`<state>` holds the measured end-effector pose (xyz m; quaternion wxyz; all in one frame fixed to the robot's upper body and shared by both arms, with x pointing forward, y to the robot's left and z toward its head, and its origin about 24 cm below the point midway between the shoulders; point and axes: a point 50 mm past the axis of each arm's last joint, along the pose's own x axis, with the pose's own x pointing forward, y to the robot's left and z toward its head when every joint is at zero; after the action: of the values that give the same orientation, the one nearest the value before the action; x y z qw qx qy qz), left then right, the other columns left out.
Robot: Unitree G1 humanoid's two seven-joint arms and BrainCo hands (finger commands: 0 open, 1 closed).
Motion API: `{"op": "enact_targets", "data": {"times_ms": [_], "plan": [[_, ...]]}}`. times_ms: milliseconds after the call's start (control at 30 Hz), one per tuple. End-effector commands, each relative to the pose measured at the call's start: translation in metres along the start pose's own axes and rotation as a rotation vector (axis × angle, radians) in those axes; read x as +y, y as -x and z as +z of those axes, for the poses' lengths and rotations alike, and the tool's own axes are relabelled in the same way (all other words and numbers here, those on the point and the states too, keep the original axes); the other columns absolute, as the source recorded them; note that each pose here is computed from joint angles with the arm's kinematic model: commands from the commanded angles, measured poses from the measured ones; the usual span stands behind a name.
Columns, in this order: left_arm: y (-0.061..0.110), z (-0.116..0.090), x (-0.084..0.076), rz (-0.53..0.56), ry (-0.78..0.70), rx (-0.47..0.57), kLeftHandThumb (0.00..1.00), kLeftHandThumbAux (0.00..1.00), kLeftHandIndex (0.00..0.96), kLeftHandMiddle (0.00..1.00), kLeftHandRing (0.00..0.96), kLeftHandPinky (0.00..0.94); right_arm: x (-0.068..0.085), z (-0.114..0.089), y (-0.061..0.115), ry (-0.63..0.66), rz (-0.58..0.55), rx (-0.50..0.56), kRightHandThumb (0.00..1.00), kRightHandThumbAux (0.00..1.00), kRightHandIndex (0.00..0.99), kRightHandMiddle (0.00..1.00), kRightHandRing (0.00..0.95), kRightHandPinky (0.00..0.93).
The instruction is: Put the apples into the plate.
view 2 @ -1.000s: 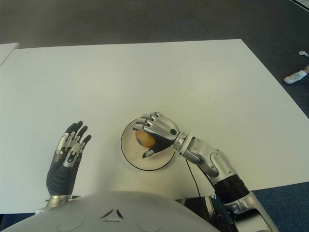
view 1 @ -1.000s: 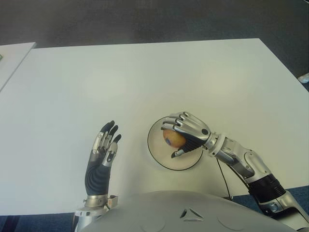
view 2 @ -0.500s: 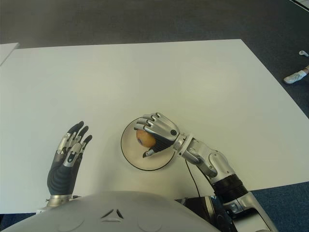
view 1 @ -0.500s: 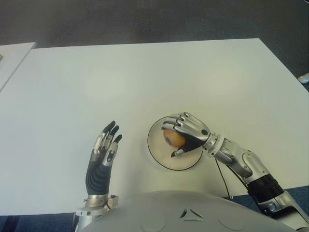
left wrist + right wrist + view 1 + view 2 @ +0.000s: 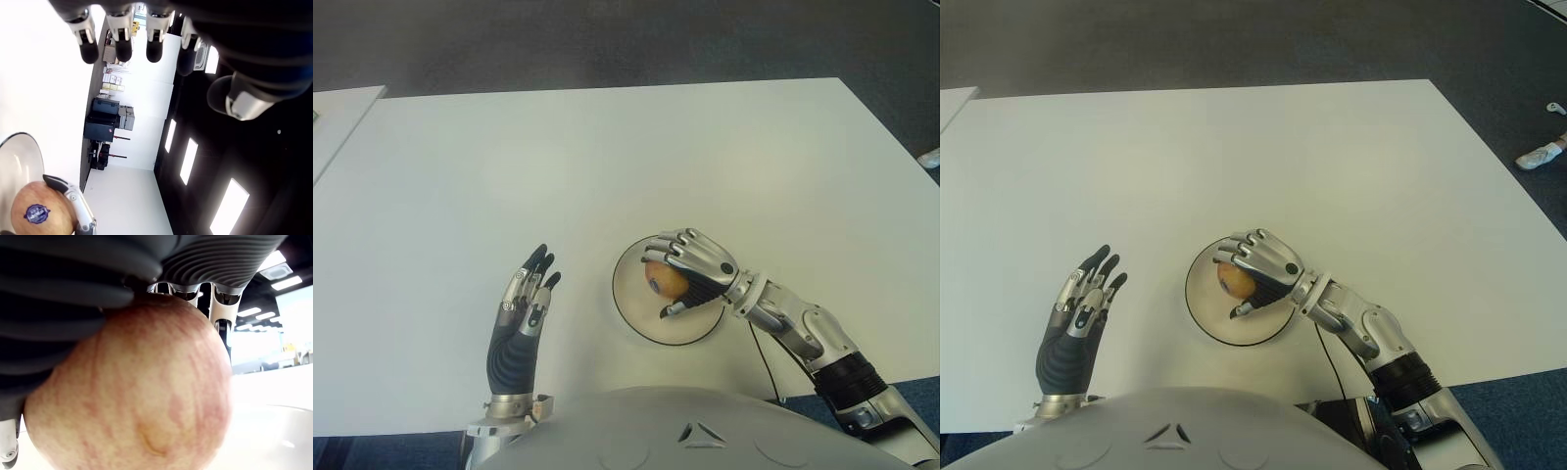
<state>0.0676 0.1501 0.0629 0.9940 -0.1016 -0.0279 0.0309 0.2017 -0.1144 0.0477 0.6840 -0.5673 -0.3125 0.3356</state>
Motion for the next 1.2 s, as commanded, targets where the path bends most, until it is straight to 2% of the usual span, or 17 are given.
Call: {"op": "enact_targets", "data": {"times_ms": [33, 167, 400, 633, 1000, 1200], "plan": [[-0.0010, -0.0018, -0.0016, -0.021, 0.000, 0.002, 0.354, 0.438, 0.158, 0.039, 0.034, 0.103, -0.0121, 0.0028, 0.0014, 0.002, 0.026, -0.022, 0.145, 0.424, 0.140, 0.102, 0.046, 0.031], [-0.0016, -0.0023, -0.0017, -0.024, 0.000, 0.002, 0.345, 0.444, 0.148, 0.036, 0.034, 0.107, -0.0096, 0.0016, 0.0006, 0.018, 0.060, -0.032, 0.081, 0.398, 0.062, 0.043, 0.009, 0.006], [-0.0024, -0.0026, -0.0017, -0.021, -0.017, 0.007, 0.303, 0.482, 0.134, 0.040, 0.032, 0.097, -0.0124, 0.0001, 0.0015, 0.046, 0.109, -0.032, 0.051, 0.384, 0.009, 0.005, 0.000, 0.000], [-0.0022, -0.0025, -0.0015, -0.016, -0.034, 0.013, 0.292, 0.488, 0.137, 0.038, 0.026, 0.077, -0.0145, 0.0000, 0.0017, 0.040, 0.120, -0.028, 0.047, 0.394, 0.000, 0.000, 0.000, 0.000], [-0.0024, -0.0023, -0.0009, -0.010, -0.074, 0.014, 0.258, 0.515, 0.122, 0.051, 0.034, 0.105, -0.0156, -0.0006, 0.0017, 0.053, 0.125, -0.028, 0.023, 0.394, 0.000, 0.000, 0.000, 0.000], [-0.0032, -0.0024, -0.0012, -0.006, -0.064, -0.003, 0.290, 0.509, 0.118, 0.047, 0.037, 0.115, -0.0165, -0.0017, -0.0002, 0.032, 0.111, -0.027, 0.019, 0.390, 0.000, 0.000, 0.000, 0.000]]}}
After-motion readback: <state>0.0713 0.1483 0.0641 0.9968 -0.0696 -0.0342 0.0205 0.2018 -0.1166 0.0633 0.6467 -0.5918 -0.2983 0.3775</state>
